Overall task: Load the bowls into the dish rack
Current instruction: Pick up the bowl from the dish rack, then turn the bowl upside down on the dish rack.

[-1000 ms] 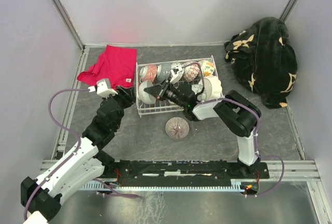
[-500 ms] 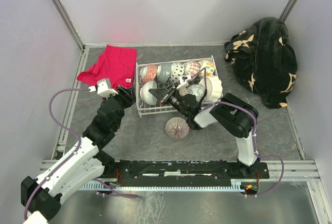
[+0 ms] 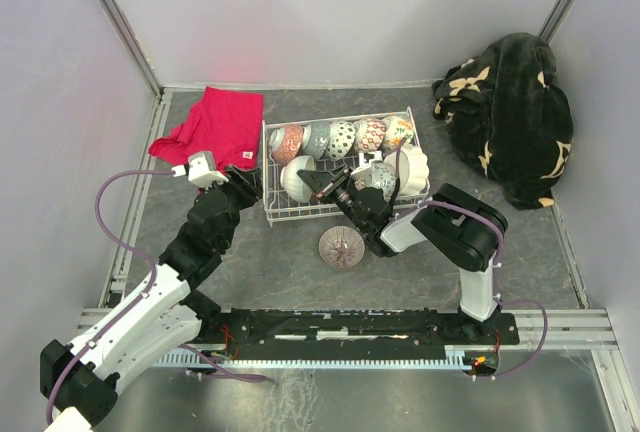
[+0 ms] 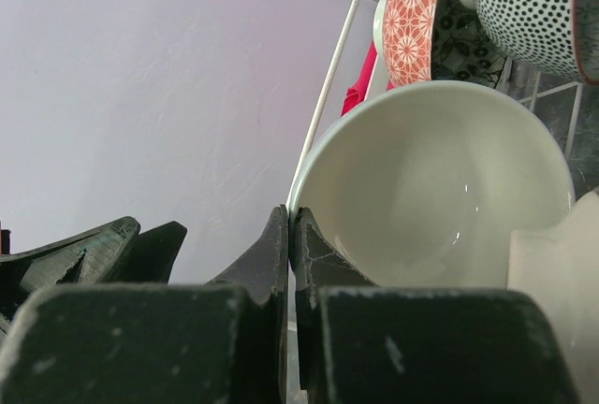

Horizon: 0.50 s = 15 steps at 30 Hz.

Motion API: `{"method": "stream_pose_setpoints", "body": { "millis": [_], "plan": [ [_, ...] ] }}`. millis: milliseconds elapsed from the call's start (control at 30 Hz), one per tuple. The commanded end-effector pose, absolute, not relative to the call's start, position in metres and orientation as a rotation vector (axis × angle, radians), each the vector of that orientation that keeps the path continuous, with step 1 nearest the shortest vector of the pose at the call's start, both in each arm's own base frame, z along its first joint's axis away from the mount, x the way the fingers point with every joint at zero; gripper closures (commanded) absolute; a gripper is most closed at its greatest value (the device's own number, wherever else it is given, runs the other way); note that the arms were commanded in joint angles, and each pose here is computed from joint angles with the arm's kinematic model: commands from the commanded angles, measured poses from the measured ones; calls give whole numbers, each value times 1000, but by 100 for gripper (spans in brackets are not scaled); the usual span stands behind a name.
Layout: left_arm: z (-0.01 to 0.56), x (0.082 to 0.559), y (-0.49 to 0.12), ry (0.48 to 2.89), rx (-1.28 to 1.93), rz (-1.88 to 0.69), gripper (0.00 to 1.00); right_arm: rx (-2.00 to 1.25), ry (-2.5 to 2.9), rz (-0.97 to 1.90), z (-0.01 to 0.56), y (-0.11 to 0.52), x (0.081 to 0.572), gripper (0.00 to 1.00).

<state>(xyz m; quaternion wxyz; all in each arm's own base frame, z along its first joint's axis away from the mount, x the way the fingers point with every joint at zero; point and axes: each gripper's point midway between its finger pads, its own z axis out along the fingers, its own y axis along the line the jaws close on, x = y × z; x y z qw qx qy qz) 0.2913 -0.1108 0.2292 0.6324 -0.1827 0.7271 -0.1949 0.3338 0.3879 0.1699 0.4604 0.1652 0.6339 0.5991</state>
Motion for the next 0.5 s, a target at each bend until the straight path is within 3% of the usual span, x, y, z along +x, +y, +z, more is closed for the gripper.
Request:
{"method": "stream_pose_setpoints", "body": {
  "millis": [0, 467],
  "plan": [
    [246, 293, -113, 1603, -460, -508, 46, 505, 1611, 1418, 154, 377, 338, 98],
    [247, 292, -114, 1602, -457, -513, 46, 399, 1636, 1508, 174, 403, 334, 98]
  ]
}}
